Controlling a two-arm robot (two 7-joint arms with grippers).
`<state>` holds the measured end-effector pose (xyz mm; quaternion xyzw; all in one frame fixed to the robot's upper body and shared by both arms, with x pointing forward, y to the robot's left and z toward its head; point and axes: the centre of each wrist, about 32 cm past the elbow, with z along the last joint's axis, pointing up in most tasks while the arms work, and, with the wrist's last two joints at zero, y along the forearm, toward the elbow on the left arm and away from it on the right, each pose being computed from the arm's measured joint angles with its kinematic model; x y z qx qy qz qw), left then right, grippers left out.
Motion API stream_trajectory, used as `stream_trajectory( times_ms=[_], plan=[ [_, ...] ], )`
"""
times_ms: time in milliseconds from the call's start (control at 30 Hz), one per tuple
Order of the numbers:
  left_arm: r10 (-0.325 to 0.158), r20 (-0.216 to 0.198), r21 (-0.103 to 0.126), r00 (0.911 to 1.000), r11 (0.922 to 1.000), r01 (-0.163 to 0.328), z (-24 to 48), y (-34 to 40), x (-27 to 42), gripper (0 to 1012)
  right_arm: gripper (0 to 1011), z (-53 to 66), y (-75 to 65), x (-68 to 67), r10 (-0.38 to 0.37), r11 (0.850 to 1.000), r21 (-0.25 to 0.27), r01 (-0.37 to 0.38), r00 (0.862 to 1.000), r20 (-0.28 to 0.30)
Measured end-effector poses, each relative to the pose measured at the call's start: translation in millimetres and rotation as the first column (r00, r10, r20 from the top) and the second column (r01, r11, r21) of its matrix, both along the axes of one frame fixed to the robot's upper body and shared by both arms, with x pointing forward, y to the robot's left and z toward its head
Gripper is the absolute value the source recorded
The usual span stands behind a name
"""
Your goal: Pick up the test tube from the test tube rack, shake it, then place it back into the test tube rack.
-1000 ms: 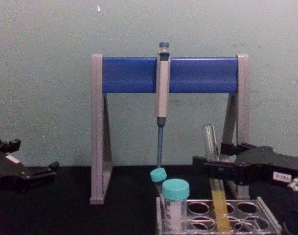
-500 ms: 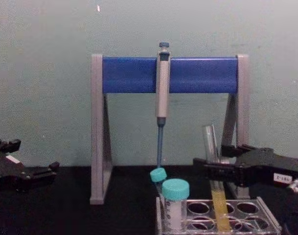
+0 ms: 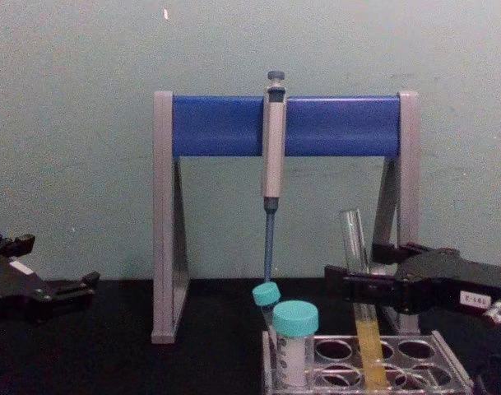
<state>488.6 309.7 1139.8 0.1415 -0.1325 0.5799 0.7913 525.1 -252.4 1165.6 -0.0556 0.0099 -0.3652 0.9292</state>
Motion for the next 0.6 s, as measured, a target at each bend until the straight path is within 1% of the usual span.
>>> stream_trajectory(
  times_ms=[267,333,367,467,500,533,600],
  plan=[
    [0.0,0.0,0.0,1.0,1.0,0.0,0.0,0.0,0.0,1001,995,-0.2,-0.1,0.0,0.0,1.0,0.0,0.0,1.0,0.0],
    [0.0,0.0,0.0,1.0,1.0,0.0,0.0,0.0,0.0,1001,942,-0.2,-0.1,0.0,0.0,1.0,0.001,0.0,1.0,0.0],
    [0.0,0.0,0.0,1.0,1.0,0.0,0.0,0.0,0.0,1001,942,-0.2,-0.1,0.0,0.0,1.0,0.001,0.0,1.0,0.0],
    [0.0,0.0,0.0,1.0,1.0,0.0,0.0,0.0,0.0,1001,859,-0.3,-0.2,0.0,0.0,1.0,0.001,0.0,1.0,0.0],
    [0.0,0.0,0.0,1.0,1.0,0.0,0.0,0.0,0.0,1001,859,-0.3,-0.2,0.0,0.0,1.0,0.001,0.0,1.0,0.0],
    [0.0,0.0,0.0,1.0,1.0,0.0,0.0,0.0,0.0,1001,807,-0.3,-0.1,0.0,0.0,1.0,0.001,0.0,1.0,0.0],
    [0.0,0.0,0.0,1.0,1.0,0.0,0.0,0.0,0.0,1001,744,-0.3,-0.2,0.0,0.0,1.0,0.001,0.0,1.0,0.0]
  ],
)
